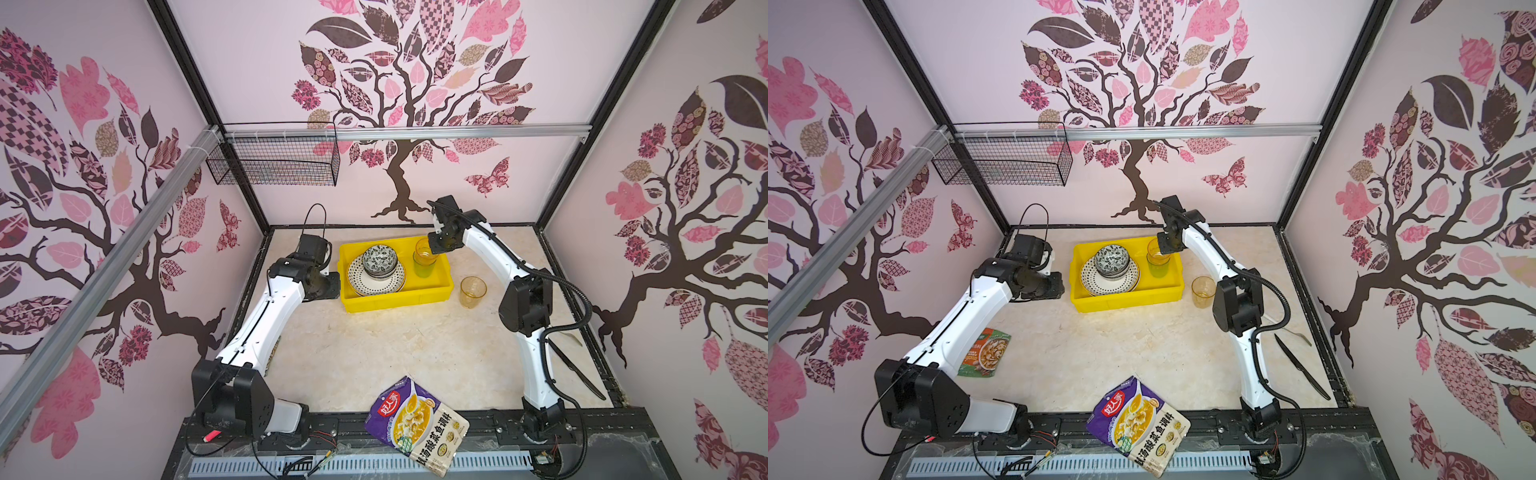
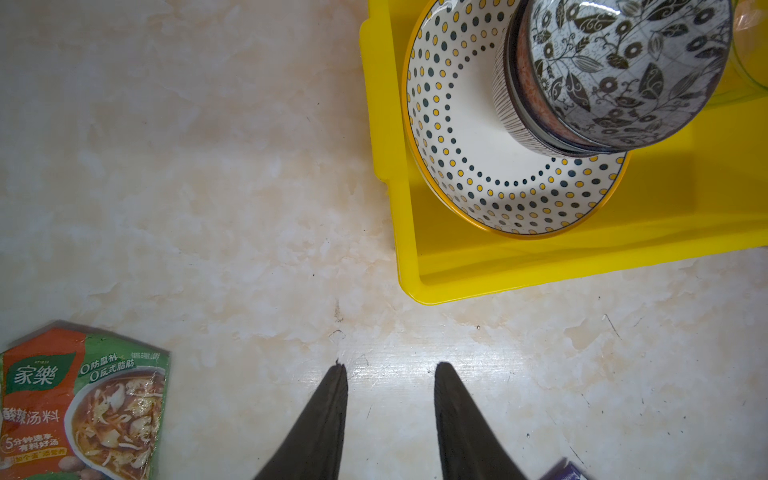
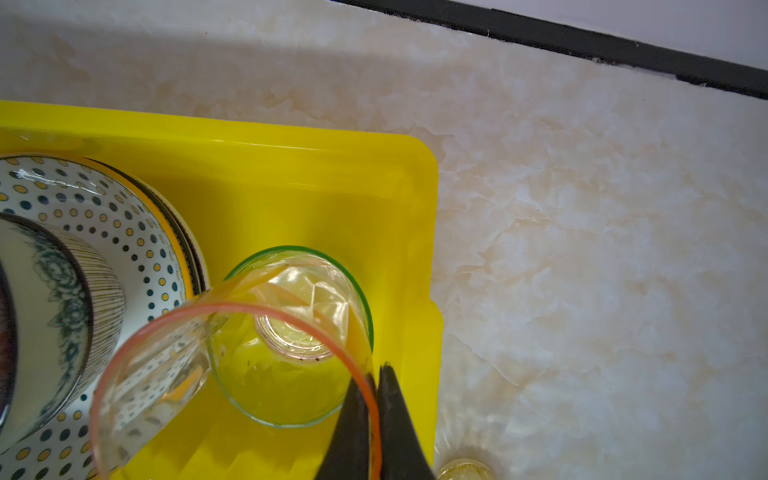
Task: Place the mixed dishes into the plastic bin
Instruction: 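Lower the pink-rimmed cup into the bin onto the green cup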
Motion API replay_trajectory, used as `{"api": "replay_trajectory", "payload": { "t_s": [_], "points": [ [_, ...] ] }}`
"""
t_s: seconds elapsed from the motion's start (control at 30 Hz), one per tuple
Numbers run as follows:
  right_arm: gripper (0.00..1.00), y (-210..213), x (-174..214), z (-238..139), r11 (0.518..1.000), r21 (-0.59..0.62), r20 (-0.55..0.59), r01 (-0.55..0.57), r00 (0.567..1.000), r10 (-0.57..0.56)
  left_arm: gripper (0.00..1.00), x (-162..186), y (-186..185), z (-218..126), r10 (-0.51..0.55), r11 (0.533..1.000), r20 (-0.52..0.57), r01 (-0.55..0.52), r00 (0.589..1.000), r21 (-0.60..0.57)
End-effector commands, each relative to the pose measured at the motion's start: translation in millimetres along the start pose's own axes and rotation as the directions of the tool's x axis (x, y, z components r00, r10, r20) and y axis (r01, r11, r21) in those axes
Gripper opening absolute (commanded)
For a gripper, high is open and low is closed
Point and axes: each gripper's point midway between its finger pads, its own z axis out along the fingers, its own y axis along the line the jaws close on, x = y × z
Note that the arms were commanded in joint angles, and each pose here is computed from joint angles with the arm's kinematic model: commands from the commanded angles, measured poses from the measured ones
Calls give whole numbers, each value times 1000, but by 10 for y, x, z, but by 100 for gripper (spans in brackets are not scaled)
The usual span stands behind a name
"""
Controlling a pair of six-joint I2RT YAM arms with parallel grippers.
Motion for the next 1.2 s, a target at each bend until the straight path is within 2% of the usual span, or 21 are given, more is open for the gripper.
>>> {"api": "replay_trajectory", "payload": {
  "t_s": [0.0,0.83,1.17],
  "points": [
    [0,41,-3,107,1000,15,-7,9,1000,-9,39,29,10,76,10,1000,-14,-10,1000,-8],
    [5,10,-118,305,998,65,38,-21,999,19,39,35,11,127,13,1000,-24,-13,1000,-8],
    [14,33,-109,288,998,53,27,-19,999,18,39,40,14,122,13,1000,-25,-14,1000,-9]
  ]
}}
